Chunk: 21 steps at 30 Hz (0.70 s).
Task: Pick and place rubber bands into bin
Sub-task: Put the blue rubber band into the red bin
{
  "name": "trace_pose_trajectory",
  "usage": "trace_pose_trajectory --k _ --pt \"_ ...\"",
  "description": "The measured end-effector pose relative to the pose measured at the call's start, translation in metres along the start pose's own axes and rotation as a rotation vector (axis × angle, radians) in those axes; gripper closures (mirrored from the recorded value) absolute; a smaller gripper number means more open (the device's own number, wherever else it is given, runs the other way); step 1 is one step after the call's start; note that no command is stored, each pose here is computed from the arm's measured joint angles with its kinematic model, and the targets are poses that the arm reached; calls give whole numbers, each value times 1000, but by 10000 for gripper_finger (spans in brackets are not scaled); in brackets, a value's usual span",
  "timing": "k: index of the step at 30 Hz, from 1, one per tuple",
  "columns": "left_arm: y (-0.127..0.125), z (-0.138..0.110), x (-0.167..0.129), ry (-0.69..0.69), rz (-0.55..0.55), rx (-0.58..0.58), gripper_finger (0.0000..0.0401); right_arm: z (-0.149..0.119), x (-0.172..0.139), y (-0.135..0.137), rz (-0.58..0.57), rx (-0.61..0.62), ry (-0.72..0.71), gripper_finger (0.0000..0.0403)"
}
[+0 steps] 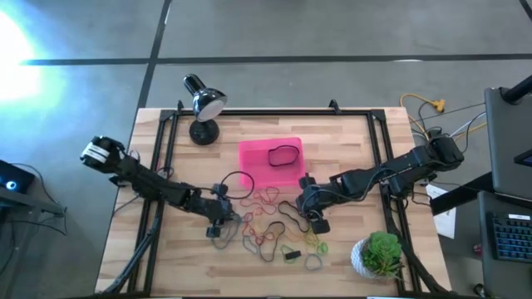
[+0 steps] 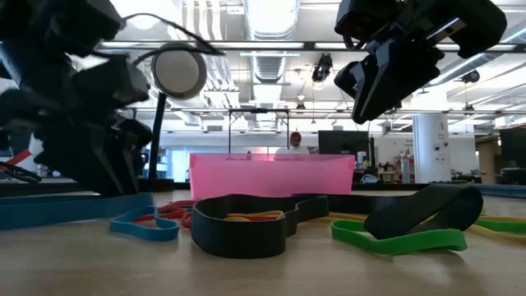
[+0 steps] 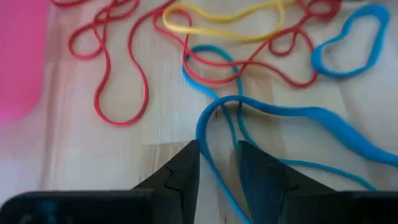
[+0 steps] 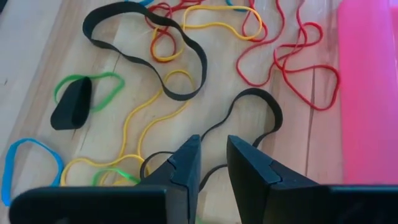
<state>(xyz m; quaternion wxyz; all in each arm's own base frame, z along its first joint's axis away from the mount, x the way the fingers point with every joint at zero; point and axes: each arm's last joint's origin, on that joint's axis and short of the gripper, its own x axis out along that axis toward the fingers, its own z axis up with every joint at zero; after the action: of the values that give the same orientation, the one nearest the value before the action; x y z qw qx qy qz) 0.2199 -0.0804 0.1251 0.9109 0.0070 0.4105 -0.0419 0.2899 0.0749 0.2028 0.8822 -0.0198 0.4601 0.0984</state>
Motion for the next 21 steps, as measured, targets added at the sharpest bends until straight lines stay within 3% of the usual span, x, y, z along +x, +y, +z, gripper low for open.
trace_pose_trajectory --k 7,14,21 --pt "0 -3 6 15 34 -26 318 1 0 0 1 0 -8 335" --pt "2 2 -2 -17 54 9 394 1 0 0 1 0 -7 335" --pt "2 17 -16 -111 90 56 400 1 0 0 -14 -1 -6 335"
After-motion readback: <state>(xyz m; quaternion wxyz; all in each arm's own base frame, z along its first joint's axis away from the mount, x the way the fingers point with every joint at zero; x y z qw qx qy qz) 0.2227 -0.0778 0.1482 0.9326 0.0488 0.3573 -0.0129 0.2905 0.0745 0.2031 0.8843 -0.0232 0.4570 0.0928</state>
